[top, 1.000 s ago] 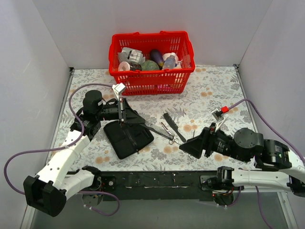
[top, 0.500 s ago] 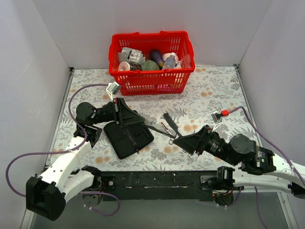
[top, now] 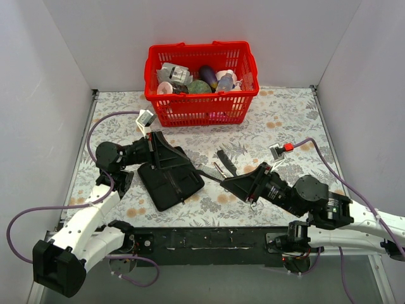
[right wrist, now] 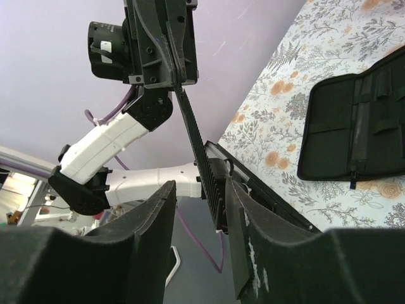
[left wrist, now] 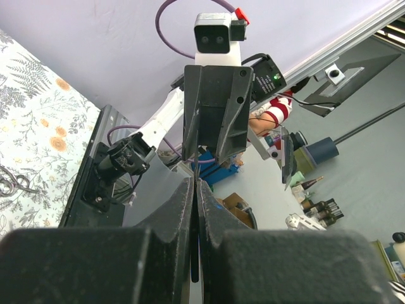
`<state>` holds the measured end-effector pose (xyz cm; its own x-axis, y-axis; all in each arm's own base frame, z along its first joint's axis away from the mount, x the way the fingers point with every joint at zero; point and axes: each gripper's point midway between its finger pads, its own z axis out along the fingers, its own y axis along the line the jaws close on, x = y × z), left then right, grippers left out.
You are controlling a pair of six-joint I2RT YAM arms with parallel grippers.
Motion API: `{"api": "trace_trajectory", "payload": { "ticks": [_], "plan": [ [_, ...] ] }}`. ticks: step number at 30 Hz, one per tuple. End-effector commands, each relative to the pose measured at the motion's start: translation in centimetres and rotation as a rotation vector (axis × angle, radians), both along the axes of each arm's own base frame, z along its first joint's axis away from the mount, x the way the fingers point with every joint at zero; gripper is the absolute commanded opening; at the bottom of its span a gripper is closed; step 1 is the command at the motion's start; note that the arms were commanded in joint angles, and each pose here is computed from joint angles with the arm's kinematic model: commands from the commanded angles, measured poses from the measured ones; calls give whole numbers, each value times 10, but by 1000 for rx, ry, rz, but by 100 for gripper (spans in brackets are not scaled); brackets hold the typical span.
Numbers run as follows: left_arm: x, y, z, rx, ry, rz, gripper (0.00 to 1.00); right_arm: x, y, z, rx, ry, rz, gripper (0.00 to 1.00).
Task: Sort the hair-cutting tools
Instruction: Pick up the comb at the center of the board.
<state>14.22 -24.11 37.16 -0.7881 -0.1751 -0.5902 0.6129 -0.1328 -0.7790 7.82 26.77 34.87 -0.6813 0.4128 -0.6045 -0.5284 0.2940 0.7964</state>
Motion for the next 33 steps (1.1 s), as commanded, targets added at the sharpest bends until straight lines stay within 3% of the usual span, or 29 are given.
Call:
{"api": "trace_trajectory", "payload": {
  "ticks": [1,12,18,21,27,33],
  "plan": [
    [-14,5,17,-32,246,-72,0,-1,1,33,91,-35,6,42],
    [-17,6,11,-10,260,-80,0,1,1,33,67,-36,-4,10],
    [-20,6,1,1,285,-83,0,0,1,40,57,-71,3,27],
    [-20,6,1,1,287,-82,0,1,2,42,52,-80,3,29],
    [-18,5,3,0,283,-80,0,-2,5,45,62,-88,20,21],
    [-13,3,4,3,281,-72,0,-4,8,39,55,-80,33,21]
  ]
}}
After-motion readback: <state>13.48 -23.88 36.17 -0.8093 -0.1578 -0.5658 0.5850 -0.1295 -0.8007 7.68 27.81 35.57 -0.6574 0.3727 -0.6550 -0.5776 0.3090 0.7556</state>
